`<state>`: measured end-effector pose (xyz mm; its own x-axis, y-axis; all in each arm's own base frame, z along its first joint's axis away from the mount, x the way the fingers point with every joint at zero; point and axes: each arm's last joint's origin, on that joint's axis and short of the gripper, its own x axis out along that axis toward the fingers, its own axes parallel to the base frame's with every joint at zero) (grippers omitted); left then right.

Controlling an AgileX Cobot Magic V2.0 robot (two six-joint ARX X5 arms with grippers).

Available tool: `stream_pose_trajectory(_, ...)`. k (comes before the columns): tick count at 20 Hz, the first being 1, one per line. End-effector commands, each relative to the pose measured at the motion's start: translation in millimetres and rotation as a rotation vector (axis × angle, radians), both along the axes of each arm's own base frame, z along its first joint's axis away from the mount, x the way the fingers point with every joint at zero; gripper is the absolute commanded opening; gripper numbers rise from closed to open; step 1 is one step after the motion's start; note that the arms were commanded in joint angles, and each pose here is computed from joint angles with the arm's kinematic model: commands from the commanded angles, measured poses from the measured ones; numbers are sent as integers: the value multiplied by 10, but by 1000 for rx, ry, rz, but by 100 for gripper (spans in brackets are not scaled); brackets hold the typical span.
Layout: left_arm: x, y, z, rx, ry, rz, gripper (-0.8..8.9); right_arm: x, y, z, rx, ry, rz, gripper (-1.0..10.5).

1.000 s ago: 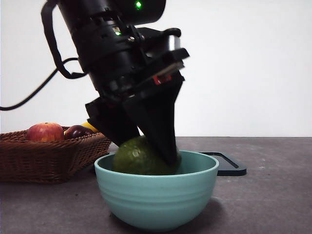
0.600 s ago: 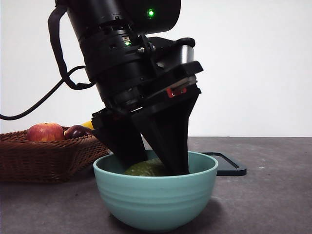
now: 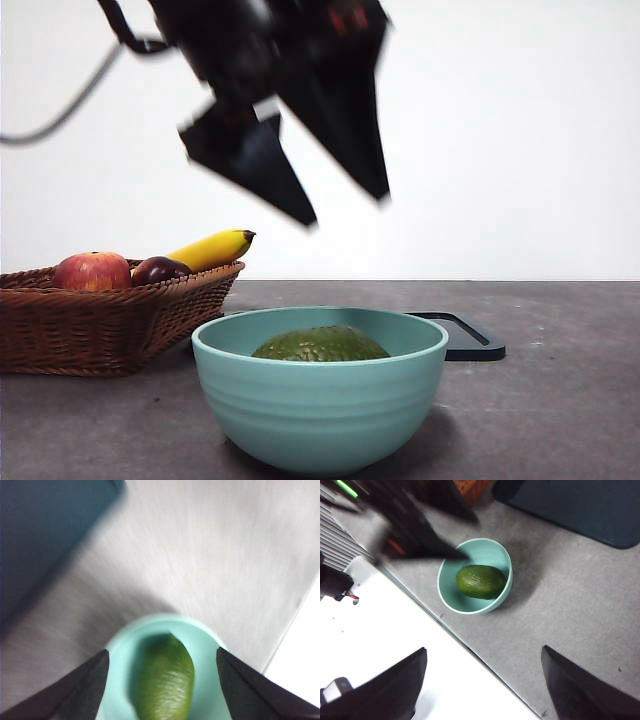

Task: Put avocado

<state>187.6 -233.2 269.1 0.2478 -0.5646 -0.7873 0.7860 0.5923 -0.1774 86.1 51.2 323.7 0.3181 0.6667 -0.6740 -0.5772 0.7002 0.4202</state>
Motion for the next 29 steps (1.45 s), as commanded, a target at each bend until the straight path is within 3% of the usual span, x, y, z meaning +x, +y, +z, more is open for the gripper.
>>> stream_pose_trajectory(1, 12, 159, 246, -69, -42, 54, 346, 76, 39, 48, 11, -13, -1, 366)
stream_pose_trajectory(7, -13, 892, 702, -173, -110, 222, 343, 344, 159, -14, -1, 9, 7, 366)
stream_pose_trajectory(12, -191, 1289, 818, -206, -60, 206, 342, 587, 327, -124, -20, 44, 46, 366)
stream_pose_trajectory(16, -392, 1410, 783, -166, 25, 133, 342, 787, 527, -259, -38, 73, 95, 366)
stream_pose_trajectory(20, -532, 1449, 786, -209, 110, 43, 342, 953, 758, -434, -96, 84, 126, 366)
stream_pose_trajectory(29, -621, 1486, 801, -221, 129, 10, 342, 1161, 1289, -893, -243, 75, 179, 365)
